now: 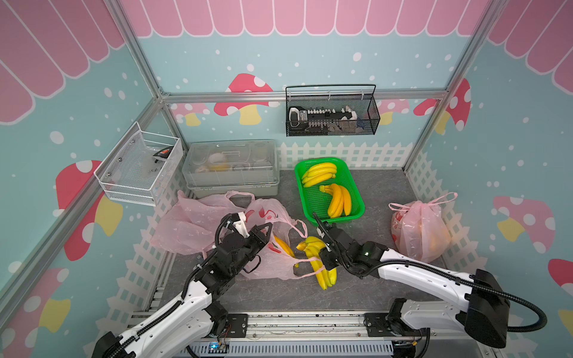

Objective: Place the banana into a plastic bag & tie a knot
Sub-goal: Place the banana into the plastic bag.

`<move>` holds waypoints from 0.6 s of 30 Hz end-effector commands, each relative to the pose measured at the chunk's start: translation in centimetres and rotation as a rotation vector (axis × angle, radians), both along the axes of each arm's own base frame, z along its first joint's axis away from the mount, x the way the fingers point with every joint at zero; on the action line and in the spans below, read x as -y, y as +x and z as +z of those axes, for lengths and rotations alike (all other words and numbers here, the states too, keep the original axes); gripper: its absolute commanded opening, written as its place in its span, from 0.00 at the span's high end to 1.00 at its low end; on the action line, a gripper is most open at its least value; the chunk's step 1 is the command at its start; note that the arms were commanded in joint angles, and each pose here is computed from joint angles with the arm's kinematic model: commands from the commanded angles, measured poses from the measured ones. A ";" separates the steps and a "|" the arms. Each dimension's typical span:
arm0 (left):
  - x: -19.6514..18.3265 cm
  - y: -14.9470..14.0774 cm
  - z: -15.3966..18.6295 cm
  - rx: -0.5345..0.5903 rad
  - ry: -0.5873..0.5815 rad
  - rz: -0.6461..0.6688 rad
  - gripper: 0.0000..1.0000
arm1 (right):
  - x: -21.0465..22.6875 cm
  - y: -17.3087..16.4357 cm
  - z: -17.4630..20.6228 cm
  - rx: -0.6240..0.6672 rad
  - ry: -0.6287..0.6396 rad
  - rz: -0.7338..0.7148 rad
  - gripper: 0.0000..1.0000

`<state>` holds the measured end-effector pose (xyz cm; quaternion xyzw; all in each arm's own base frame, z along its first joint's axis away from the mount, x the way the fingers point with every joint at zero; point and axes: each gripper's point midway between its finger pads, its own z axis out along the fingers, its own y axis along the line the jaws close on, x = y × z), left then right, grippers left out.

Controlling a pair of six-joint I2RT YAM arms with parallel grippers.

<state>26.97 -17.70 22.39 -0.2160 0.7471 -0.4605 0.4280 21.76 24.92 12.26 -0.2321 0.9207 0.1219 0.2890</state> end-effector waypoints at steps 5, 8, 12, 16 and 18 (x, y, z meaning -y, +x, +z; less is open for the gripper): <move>0.7 -1.1 1.4 0.033 0.046 -0.052 1.00 | -6.3 2.1 4.1 0.048 0.204 0.022 0.77; 0.9 -1.4 1.8 0.039 0.061 -0.068 1.00 | -7.9 2.7 4.0 0.039 0.214 0.034 0.78; 1.4 -1.9 2.4 0.057 0.082 -0.088 1.00 | -10.2 3.1 4.8 0.030 0.310 0.047 0.77; 2.2 -2.4 3.1 0.079 0.108 -0.109 1.00 | -11.5 4.2 5.4 0.034 0.332 0.028 0.77; 2.4 -2.6 3.3 0.084 0.121 -0.117 1.00 | -12.1 4.6 6.0 0.039 0.374 0.008 0.77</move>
